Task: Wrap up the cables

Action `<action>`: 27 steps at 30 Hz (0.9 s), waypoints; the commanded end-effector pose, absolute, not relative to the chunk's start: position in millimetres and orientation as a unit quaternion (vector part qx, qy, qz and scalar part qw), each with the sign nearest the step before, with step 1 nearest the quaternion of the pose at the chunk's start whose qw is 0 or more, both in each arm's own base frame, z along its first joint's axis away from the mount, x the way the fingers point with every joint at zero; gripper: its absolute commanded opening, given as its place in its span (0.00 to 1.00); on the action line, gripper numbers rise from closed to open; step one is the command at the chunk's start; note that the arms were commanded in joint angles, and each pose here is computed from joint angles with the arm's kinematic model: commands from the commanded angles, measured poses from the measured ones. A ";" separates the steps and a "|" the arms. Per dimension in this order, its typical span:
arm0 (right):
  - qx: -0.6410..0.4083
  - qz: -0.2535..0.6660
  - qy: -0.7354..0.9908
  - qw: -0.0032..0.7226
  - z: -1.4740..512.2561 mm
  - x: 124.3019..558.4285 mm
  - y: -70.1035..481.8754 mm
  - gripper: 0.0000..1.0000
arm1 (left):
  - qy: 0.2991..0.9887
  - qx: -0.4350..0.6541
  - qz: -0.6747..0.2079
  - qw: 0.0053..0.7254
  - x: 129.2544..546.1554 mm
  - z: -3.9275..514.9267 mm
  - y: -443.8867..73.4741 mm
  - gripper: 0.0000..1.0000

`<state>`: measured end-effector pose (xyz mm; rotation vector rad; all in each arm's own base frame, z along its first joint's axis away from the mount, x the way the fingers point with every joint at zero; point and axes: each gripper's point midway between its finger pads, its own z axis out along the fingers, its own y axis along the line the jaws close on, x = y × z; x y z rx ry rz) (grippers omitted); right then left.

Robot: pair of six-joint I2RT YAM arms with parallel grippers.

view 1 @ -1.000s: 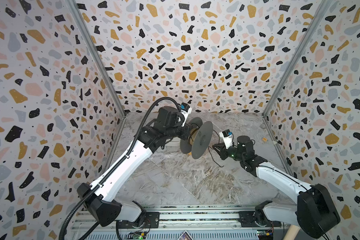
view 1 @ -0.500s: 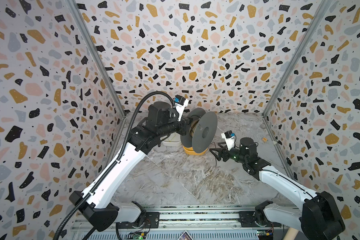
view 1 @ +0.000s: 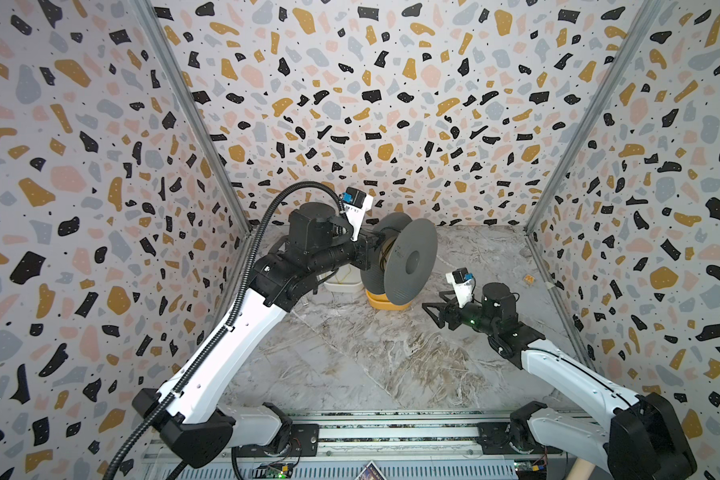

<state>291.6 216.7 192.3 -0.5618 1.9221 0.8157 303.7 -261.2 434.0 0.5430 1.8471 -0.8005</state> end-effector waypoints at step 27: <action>-0.091 0.247 0.741 0.618 232.2 289.7 240.4 0.75 | 0.634 0.172 -0.391 0.645 286.5 566.3 -239.3 0.00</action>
